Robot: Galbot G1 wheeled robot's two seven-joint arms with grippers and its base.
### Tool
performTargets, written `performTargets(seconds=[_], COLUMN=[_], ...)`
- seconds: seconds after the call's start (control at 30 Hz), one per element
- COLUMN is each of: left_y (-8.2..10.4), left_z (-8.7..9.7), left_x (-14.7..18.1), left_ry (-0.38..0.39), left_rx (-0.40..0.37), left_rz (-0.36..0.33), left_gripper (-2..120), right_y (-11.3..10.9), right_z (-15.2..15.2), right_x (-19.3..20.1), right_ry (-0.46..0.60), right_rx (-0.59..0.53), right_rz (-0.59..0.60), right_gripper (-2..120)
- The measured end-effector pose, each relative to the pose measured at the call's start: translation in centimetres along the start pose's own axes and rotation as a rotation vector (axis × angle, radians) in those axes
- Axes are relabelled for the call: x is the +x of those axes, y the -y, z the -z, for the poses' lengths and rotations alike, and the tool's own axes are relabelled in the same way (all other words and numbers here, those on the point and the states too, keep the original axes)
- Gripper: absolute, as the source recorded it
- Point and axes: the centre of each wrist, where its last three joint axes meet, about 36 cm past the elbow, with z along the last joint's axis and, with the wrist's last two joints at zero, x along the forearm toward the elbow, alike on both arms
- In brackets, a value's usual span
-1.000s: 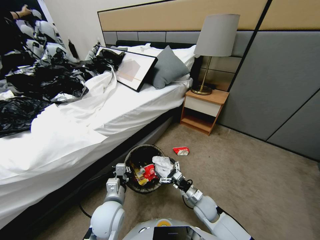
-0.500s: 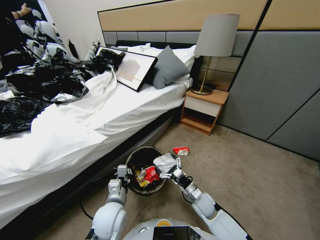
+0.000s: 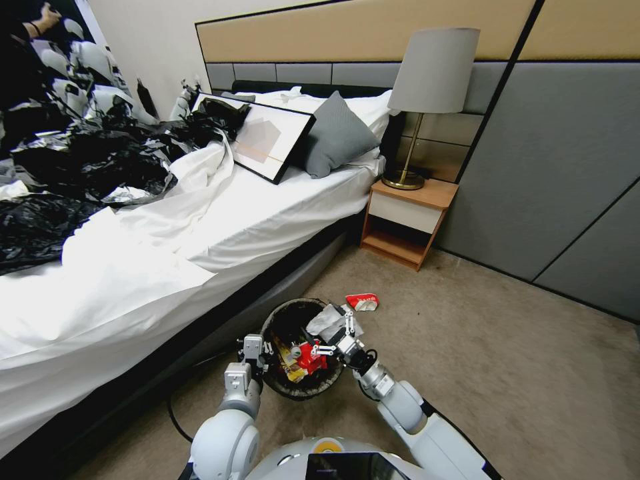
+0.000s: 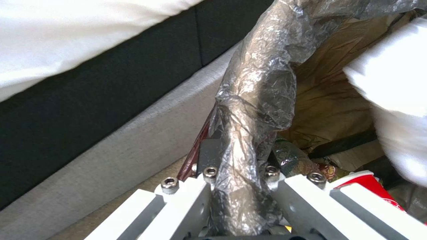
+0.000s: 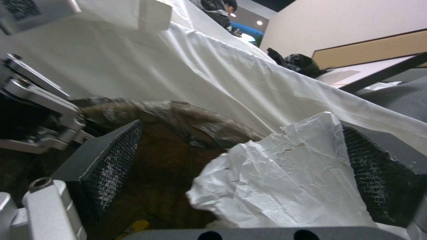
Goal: Pick up the trash bin, then pick up the garbage from the floor and place it into the trash bin.
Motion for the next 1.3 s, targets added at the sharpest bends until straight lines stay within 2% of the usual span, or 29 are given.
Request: performTargets(seconds=[0.63,1.3], left_y=[0.3,-1.1], left_z=[0.1,1.7], left_x=[-0.3,-0.8], left_ry=[0.007,0.021], left_rx=[0.01,0.053], left_rz=[-0.004,0.029], left_gripper=[0,0], right_y=[-3.9,-4.4], right_z=[-0.4,-1.9], right_x=[0.8,4.9], right_ry=[-0.021,-0.069], right_rx=[-0.008,-0.008], right_rz=[0.135,0.194], right_gripper=[100,100])
